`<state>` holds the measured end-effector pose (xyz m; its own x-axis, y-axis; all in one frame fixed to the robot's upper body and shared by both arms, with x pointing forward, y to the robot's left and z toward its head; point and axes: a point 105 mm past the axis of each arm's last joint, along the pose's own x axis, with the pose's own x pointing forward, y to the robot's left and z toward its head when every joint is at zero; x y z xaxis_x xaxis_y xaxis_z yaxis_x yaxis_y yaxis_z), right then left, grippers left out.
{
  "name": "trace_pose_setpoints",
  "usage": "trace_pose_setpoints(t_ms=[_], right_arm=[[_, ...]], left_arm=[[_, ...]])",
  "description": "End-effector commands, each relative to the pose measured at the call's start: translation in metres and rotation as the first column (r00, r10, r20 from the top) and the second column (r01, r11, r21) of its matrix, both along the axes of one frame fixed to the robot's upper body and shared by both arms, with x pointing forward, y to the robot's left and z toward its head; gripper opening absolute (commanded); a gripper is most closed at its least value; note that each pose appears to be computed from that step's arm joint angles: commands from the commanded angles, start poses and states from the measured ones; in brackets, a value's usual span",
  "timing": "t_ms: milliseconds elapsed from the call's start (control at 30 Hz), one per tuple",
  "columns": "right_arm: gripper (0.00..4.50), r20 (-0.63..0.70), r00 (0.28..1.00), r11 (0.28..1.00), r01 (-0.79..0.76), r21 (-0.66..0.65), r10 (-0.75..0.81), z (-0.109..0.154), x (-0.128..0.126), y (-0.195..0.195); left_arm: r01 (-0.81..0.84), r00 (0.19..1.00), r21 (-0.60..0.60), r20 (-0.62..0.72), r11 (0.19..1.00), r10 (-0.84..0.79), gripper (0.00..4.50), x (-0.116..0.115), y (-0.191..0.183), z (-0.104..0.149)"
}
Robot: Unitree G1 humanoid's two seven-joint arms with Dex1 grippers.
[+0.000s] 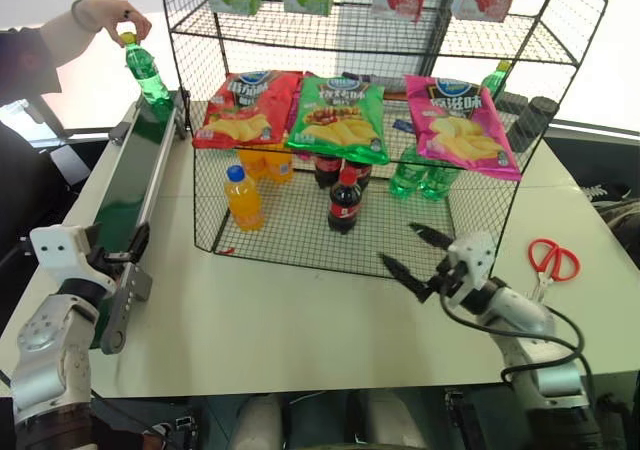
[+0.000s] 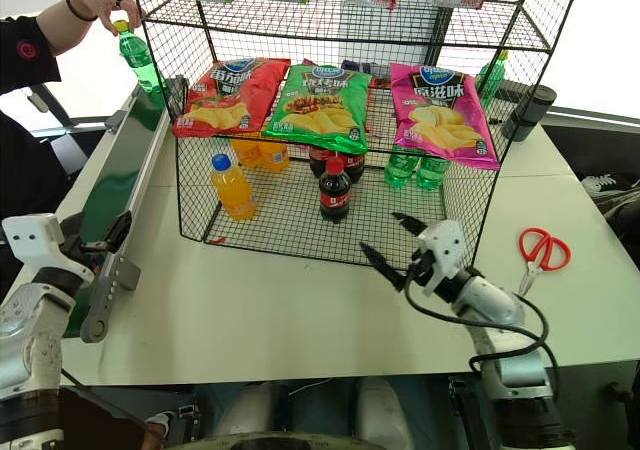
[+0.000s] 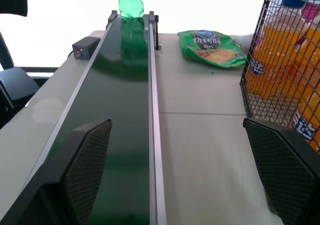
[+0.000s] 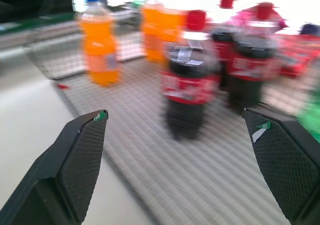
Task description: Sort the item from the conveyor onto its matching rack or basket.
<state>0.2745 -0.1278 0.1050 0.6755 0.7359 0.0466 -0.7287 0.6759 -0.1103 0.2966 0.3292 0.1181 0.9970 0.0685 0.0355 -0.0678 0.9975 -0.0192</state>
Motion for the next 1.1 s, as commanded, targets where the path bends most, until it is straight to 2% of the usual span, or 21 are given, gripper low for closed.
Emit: trace_pose_setpoints(t_ms=[33,200,367,500,833,1100], right_arm=[[4.48,0.054,0.991,0.991,-0.127,0.046,0.125,0.02,-0.015,0.036],[4.48,0.037,0.963,0.959,-0.27,0.081,0.268,0.027,-0.035,0.07],[4.48,0.056,0.956,0.956,-0.29,0.041,0.287,0.03,-0.024,0.068],[4.48,0.055,0.95,0.95,-0.31,0.042,0.307,0.03,-0.022,0.071],[4.48,0.095,0.962,0.966,-0.258,0.011,0.255,0.035,-0.016,0.067],[4.48,0.035,0.978,0.979,-0.205,0.011,0.205,0.032,-0.021,0.064]], left_arm=[[-0.051,0.997,-0.014,0.065,0.999,0.052,4.5,0.004,0.009,0.01],[-0.132,0.989,-0.01,0.071,0.991,0.133,4.5,0.008,0.017,0.004],[-0.26,0.961,-0.069,0.078,0.963,0.265,4.5,0.007,0.04,-0.007],[-0.271,0.956,-0.068,0.1,0.96,0.277,4.5,0.009,0.041,-0.006],[-0.273,0.953,-0.078,0.118,0.959,0.281,4.5,0.016,0.036,-0.009],[-0.293,0.945,-0.067,0.13,0.954,0.3,4.5,0.017,0.039,-0.006]])
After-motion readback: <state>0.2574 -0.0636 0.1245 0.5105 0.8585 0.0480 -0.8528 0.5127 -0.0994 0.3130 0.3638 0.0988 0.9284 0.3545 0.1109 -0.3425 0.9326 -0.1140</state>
